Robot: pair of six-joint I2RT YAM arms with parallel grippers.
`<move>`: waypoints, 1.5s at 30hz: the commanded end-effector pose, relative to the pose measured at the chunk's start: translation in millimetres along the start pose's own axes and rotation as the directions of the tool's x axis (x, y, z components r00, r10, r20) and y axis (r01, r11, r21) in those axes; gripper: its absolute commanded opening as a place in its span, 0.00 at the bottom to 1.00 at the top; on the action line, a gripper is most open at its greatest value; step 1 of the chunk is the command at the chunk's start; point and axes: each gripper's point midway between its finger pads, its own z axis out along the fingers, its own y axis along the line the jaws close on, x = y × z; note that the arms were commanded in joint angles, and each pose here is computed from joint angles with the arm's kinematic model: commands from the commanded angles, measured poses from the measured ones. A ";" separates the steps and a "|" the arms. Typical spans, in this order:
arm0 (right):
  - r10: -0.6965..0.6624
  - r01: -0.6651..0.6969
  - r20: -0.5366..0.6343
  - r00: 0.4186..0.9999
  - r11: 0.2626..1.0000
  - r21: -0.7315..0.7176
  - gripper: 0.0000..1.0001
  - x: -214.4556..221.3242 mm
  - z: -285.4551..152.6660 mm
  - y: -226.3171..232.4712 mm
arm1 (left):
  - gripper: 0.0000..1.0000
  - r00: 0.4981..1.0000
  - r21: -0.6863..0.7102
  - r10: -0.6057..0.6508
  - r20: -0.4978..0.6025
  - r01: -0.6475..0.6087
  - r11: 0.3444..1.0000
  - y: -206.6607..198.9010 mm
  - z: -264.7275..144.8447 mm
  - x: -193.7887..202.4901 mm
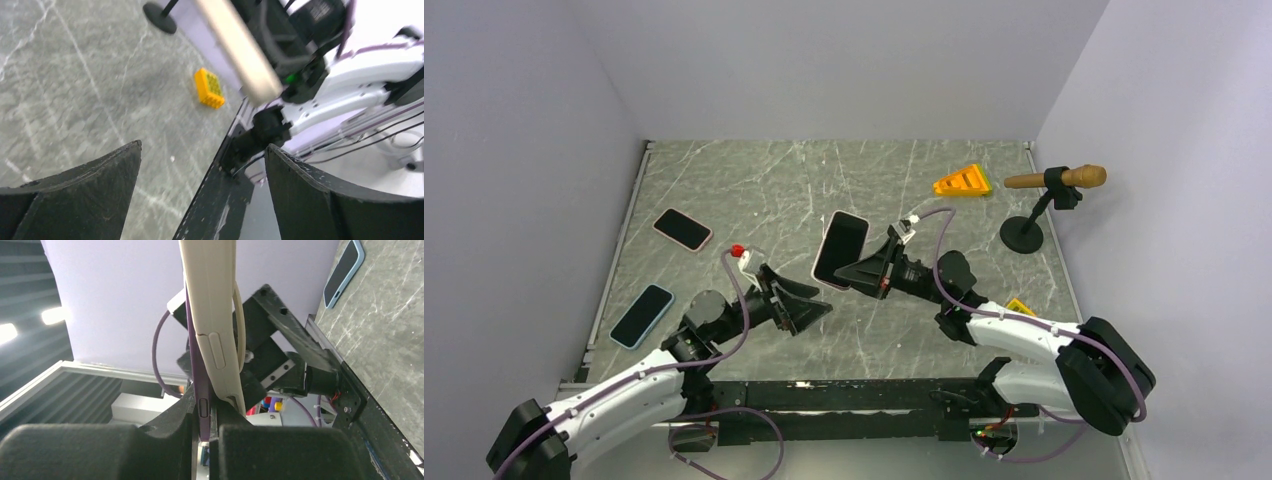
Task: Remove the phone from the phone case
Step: Remove the phone case from the phone.
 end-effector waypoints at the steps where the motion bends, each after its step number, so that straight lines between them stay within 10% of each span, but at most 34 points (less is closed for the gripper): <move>1: -0.043 0.051 0.061 0.997 0.989 -0.136 0.00 -3.2 6.7 36.9 | 0.98 0.972 0.113 -0.086 0.218 0.062 0.992 -34.8 5.0 -53.0; 7: -0.037 0.049 0.082 0.996 0.989 -0.143 0.00 -1.5 11.1 35.6 | 0.94 0.967 0.092 -0.125 0.224 0.106 0.990 -29.8 15.5 -51.5; 13: -0.036 0.049 0.087 0.996 0.988 -0.144 0.00 0.3 13.3 36.4 | 0.64 0.964 0.065 -0.137 0.229 0.125 0.990 -21.1 17.9 -47.2; 34: -0.107 0.118 0.084 0.991 0.984 -0.133 0.00 25.1 38.9 38.3 | 0.58 0.864 -0.154 -0.330 0.379 0.410 0.899 30.5 24.0 -57.3; 45: -0.112 0.123 0.074 0.991 0.979 -0.160 0.00 31.6 31.7 53.0 | 0.11 0.878 -0.331 -0.178 0.444 0.345 0.878 66.8 5.8 -58.4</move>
